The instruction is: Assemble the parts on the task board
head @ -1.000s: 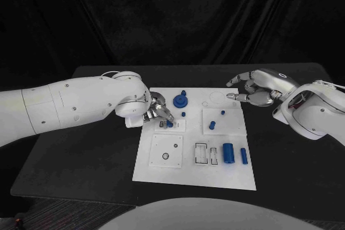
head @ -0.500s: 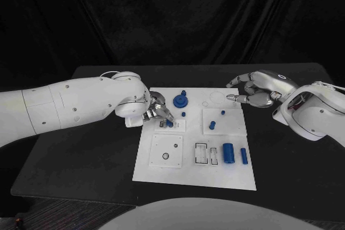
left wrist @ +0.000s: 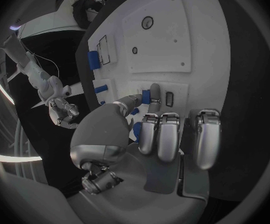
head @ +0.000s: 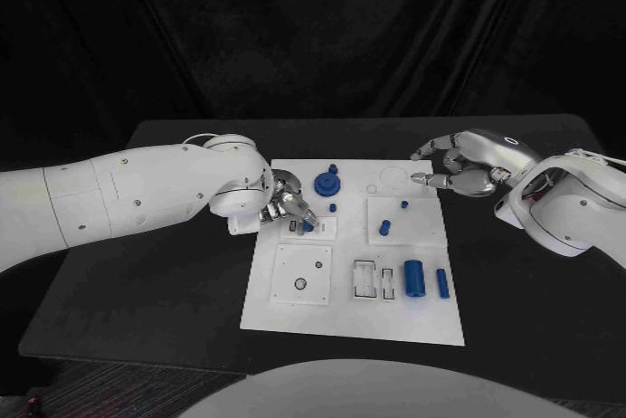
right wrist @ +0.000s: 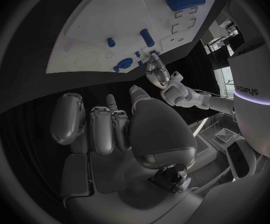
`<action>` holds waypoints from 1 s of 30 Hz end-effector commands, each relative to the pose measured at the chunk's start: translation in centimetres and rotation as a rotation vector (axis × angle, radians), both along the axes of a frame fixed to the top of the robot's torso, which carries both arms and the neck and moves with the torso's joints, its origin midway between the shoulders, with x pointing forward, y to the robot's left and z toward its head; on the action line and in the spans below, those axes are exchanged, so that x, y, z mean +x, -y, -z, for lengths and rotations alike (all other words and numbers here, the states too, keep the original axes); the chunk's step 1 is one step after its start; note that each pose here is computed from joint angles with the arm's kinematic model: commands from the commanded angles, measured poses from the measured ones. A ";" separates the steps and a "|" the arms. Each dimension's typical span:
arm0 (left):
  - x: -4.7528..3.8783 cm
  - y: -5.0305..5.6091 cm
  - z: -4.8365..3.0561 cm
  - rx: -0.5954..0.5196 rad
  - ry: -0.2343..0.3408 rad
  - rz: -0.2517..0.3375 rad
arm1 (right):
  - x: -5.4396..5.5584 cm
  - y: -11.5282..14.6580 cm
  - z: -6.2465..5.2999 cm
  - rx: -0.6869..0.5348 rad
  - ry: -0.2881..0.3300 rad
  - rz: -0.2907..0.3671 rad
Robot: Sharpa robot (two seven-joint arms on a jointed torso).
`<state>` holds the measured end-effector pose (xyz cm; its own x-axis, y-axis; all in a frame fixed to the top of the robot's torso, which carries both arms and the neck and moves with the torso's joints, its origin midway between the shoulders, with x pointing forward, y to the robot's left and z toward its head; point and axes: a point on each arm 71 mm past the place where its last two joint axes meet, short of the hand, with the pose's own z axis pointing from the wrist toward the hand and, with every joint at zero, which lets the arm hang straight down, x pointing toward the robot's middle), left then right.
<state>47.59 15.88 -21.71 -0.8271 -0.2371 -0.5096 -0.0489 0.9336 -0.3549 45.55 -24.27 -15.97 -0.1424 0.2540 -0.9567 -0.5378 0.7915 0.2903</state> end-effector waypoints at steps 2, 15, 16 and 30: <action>-0.44 0.2 0.56 0.003 -0.016 0.019 | 0.0 0.0 0.2 -0.010 -0.009 0.012; -0.59 -0.2 0.59 0.003 -0.020 0.019 | 0.1 0.2 0.3 -0.014 -0.015 0.017; -0.62 -0.2 0.59 0.002 -0.020 0.020 | 0.1 0.2 0.3 -0.015 -0.016 0.017; -0.43 0.0 0.68 0.003 -0.031 0.039 | 0.1 0.1 0.4 -0.019 -0.022 0.017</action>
